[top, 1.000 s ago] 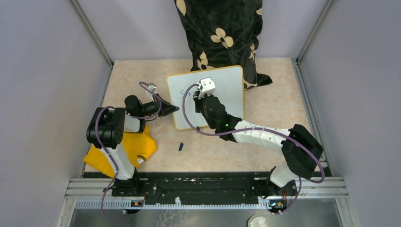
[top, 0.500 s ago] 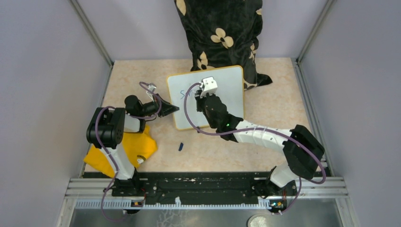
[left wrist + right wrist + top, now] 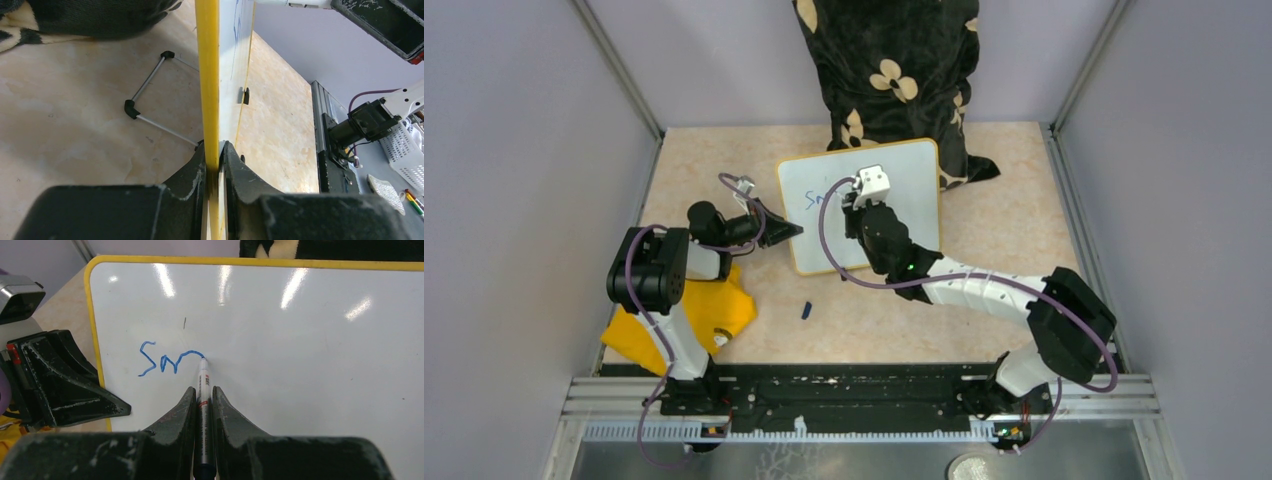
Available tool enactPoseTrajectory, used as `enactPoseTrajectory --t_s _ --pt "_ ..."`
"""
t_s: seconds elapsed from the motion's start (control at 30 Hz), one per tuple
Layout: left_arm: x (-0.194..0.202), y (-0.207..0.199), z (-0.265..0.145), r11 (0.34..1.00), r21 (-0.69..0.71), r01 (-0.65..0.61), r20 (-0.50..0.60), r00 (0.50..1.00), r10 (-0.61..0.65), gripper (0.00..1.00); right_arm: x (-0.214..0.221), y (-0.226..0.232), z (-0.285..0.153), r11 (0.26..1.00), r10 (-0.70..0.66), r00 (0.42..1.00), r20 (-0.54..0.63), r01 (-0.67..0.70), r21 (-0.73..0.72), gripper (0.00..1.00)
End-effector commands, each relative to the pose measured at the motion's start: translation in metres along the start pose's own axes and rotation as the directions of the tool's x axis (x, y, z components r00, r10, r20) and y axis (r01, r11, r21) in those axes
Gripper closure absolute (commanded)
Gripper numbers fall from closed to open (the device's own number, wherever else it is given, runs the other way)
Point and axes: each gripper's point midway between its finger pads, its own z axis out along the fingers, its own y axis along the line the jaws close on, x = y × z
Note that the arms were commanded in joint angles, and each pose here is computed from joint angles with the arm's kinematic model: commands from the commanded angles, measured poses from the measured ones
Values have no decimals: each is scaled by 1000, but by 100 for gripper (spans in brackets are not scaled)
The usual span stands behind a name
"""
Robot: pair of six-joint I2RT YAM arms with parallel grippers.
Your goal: Write a sentence on the whiteboard
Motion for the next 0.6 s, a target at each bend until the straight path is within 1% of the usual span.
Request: enactPoseTrajectory --t_s 0.0,0.37,0.57 --pt "4 5 2 999 -1 -40 -2 999 40 100 -1 -10 -5 1000 9 1000 -4 -9 9 100" --pt "3 5 2 999 -1 -40 -1 999 40 100 4 -10 -12 1000 11 1000 -21 -12 -14 100" --pt "3 5 2 999 -2 -40 -1 999 40 100 -14 -11 -18 999 36 999 8 -36 -21 100"
